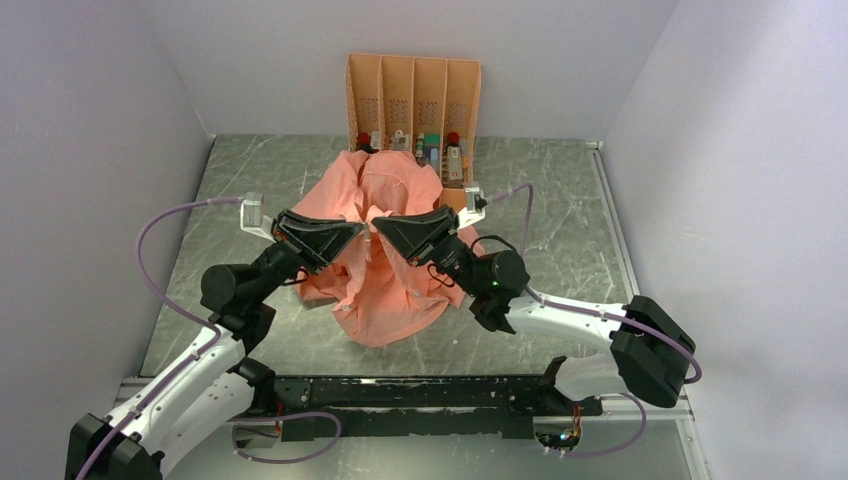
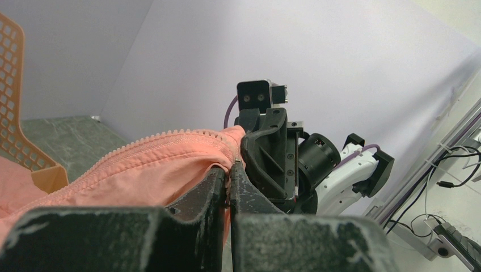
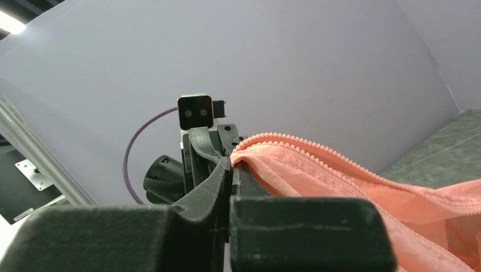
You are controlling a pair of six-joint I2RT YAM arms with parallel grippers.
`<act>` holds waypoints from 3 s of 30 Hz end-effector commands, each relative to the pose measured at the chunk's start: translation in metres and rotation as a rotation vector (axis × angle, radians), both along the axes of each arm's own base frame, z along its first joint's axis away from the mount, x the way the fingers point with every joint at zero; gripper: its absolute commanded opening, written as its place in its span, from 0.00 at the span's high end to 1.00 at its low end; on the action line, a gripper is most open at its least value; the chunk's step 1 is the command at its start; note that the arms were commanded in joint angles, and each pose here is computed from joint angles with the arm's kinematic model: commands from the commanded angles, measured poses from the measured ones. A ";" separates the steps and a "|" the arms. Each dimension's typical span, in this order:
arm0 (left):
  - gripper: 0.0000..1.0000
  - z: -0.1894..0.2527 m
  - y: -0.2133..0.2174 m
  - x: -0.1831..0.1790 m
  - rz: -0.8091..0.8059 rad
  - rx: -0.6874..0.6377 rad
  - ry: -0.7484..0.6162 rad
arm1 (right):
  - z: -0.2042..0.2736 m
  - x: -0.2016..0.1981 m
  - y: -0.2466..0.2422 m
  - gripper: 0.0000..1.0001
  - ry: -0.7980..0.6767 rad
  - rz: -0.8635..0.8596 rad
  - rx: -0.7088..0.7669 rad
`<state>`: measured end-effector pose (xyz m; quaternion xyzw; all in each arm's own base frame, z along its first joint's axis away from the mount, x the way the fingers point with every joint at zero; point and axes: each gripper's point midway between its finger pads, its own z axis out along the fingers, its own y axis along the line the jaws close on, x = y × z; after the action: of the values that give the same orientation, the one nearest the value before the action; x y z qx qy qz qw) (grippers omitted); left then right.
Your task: Zip up the jacket
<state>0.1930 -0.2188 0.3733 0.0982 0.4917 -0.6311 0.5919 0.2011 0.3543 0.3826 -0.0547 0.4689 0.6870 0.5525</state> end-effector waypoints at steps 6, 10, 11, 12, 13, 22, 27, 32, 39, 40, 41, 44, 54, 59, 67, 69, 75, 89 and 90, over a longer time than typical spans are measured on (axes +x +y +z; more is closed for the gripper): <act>0.92 -0.028 -0.009 -0.002 -0.067 0.080 0.117 | 0.031 0.002 -0.022 1.00 -0.027 -0.078 0.086; 0.92 -0.033 -0.009 -0.001 -0.064 0.094 0.137 | 0.026 0.004 -0.025 1.00 -0.009 -0.096 0.077; 0.92 -0.033 -0.011 -0.002 -0.075 0.104 0.139 | 0.025 0.005 -0.026 1.00 -0.007 -0.103 0.074; 0.92 -0.035 -0.012 -0.002 -0.086 0.116 0.142 | 0.024 0.006 -0.026 1.00 -0.004 -0.107 0.070; 0.92 -0.036 -0.014 -0.003 -0.098 0.128 0.146 | 0.024 0.007 -0.026 1.00 -0.001 -0.111 0.068; 0.92 -0.048 -0.028 -0.016 -0.233 0.216 0.164 | 0.020 0.013 -0.032 1.00 0.026 -0.152 0.053; 0.92 -0.061 -0.033 -0.024 -0.312 0.249 0.197 | 0.012 0.017 -0.033 1.00 0.050 -0.171 0.034; 0.92 -0.067 -0.034 -0.027 -0.339 0.257 0.203 | 0.005 0.019 -0.030 1.00 0.070 -0.174 0.014; 0.92 -0.067 -0.035 -0.027 -0.338 0.265 0.194 | -0.010 0.020 -0.024 1.00 0.102 -0.158 -0.034; 0.92 -0.068 -0.035 -0.027 -0.344 0.265 0.195 | -0.014 0.020 -0.023 1.00 0.107 -0.156 -0.047; 0.92 -0.068 -0.035 -0.028 -0.349 0.264 0.193 | -0.017 0.020 -0.023 1.00 0.113 -0.154 -0.058; 0.92 -0.071 -0.036 -0.028 -0.357 0.264 0.196 | -0.026 0.019 -0.023 1.00 0.124 -0.151 -0.087; 0.92 -0.092 -0.039 -0.027 -0.388 0.269 0.263 | -0.068 0.014 -0.023 0.90 0.209 -0.129 -0.214; 0.92 -0.098 -0.040 -0.025 -0.390 0.264 0.283 | -0.081 0.011 -0.027 0.72 0.239 -0.129 -0.269; 0.92 -0.101 -0.041 -0.025 -0.414 0.251 0.293 | -0.105 0.004 -0.038 0.45 0.283 -0.142 -0.384; 0.92 -0.101 -0.042 -0.026 -0.419 0.248 0.295 | -0.111 0.002 -0.043 0.41 0.291 -0.147 -0.421; 0.92 -0.101 -0.042 -0.027 -0.434 0.244 0.295 | -0.131 -0.012 -0.056 0.33 0.295 -0.110 -0.557; 0.92 -0.101 -0.042 -0.028 -0.443 0.246 0.297 | -0.137 -0.047 -0.061 0.30 0.239 0.035 -0.563; 0.92 -0.101 -0.043 -0.028 -0.444 0.248 0.297 | -0.136 -0.047 -0.059 0.30 0.229 0.041 -0.559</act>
<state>0.1725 -0.2612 0.2664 0.1598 0.6281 -0.6810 0.3409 0.1572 0.2921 0.2511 -0.1192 0.7037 0.5374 0.4493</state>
